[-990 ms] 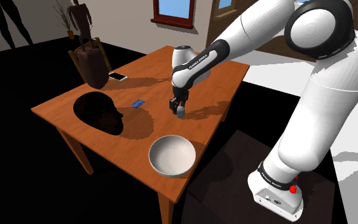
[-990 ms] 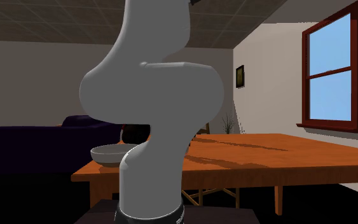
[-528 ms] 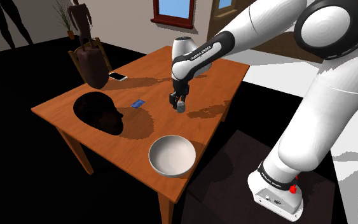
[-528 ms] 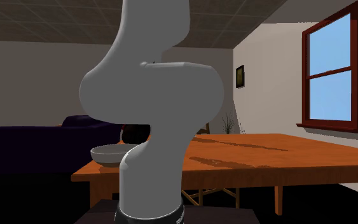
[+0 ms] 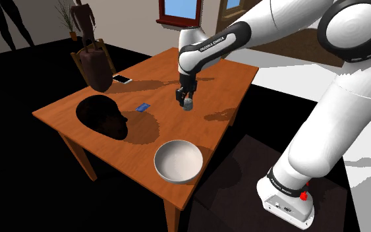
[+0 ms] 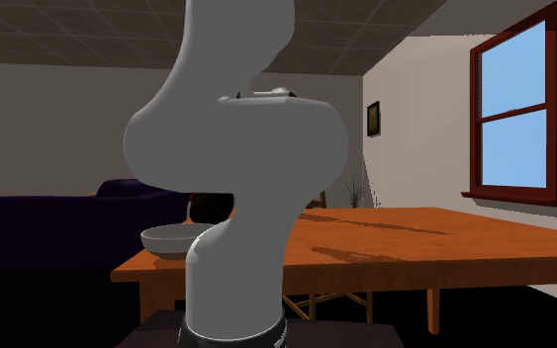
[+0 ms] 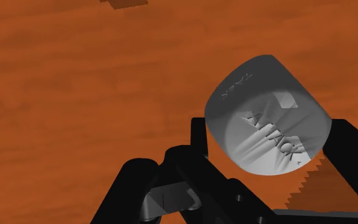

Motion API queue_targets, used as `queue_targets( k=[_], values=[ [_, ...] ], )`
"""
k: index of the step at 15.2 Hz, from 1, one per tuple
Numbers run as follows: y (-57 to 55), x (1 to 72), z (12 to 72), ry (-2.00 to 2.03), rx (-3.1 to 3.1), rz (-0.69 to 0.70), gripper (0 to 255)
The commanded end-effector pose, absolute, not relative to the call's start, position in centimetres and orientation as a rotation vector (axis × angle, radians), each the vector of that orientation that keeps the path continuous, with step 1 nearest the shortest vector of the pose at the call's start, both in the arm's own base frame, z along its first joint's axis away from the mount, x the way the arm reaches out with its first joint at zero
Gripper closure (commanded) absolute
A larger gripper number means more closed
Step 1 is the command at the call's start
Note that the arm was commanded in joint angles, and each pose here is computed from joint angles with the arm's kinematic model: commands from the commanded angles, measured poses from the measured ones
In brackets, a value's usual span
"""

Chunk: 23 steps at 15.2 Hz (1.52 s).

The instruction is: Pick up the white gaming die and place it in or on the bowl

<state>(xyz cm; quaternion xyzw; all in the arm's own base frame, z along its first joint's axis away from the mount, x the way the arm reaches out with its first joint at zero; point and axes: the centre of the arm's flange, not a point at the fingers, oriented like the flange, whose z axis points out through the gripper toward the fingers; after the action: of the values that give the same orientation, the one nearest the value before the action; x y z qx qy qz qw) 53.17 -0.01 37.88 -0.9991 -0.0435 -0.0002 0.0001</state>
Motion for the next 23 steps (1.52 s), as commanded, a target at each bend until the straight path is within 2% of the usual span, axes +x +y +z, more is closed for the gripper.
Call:
queue_targets(
  k=[1,6,23],
  values=[
    [0.0,53.2,39.0,-0.137,-3.138,0.000,255],
    [0.0,53.2,41.6,-0.137,-3.138,0.000,255],
    [18.3,40.2,42.4,-0.137,-3.138,0.000,255]
  ],
)
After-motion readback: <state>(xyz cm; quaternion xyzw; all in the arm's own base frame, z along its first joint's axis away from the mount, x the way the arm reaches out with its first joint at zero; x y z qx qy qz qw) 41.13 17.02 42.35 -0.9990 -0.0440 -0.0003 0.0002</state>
